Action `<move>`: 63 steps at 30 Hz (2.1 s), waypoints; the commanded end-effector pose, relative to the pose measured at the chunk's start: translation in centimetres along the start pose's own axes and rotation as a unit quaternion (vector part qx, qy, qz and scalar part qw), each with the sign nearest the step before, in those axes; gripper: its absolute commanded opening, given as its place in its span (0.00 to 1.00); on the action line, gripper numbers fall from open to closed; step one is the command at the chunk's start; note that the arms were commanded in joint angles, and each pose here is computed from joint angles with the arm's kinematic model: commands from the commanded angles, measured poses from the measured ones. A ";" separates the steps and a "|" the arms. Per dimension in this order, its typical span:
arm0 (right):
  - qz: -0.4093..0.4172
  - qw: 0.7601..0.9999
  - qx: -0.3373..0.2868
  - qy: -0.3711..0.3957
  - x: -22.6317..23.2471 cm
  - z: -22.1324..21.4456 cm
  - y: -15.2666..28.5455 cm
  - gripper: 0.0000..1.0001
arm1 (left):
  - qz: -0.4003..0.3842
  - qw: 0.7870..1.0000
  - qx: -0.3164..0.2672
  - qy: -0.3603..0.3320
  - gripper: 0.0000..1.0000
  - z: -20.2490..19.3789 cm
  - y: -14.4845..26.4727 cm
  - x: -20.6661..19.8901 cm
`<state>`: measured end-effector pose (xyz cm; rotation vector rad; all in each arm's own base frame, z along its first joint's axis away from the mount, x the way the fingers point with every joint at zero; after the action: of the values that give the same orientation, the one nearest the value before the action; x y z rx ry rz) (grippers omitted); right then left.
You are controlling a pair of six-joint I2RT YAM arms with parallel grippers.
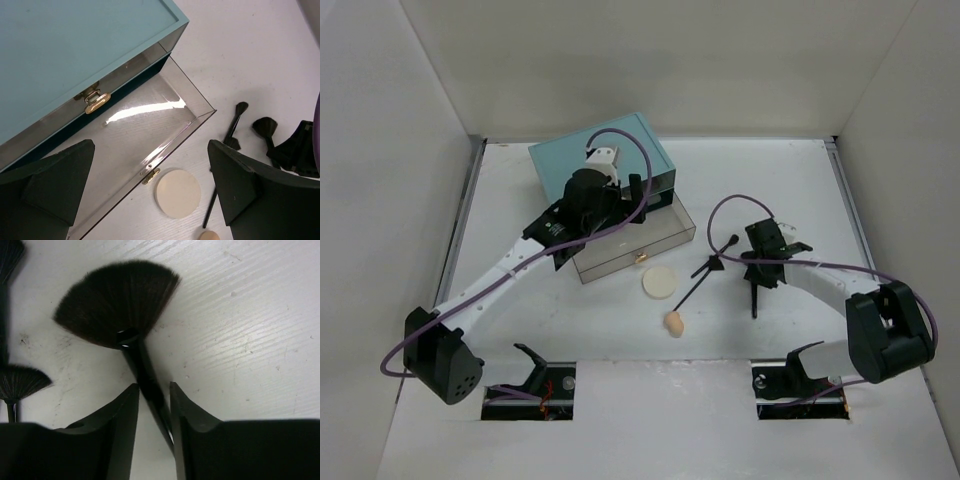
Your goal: Organize the makeup
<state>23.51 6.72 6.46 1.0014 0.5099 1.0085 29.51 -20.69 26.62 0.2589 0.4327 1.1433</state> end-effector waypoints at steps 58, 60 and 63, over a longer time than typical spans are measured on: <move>0.221 0.910 -0.249 -0.248 2.3 12.6 13.3 0.78 | -0.235 0.956 0.125 -0.124 0.96 -7.6 -0.7 -13.1; 0.203 0.908 -0.259 -0.260 0.5 12.7 13.0 0.78 | -0.267 0.940 0.161 -0.138 0.90 -9.6 -1.2 -15.3; 0.188 0.906 -0.267 -0.270 -1.3 12.5 12.6 0.78 | -0.280 0.923 0.215 -0.151 0.81 -13.0 -3.2 -16.7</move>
<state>27.41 3.19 24.06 0.8618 -0.4606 1.0843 20.70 -35.39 17.51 0.6297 0.4476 0.5273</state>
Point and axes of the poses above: each gripper's point midway between its finger pads, its own y axis back along the fingers, its own x axis along the line the jaws close on, z = x × y, the point moved 5 cm from there along y, back along the fingers, and after that the axes turned 4 degrees about -y, right-handed, at the moved point
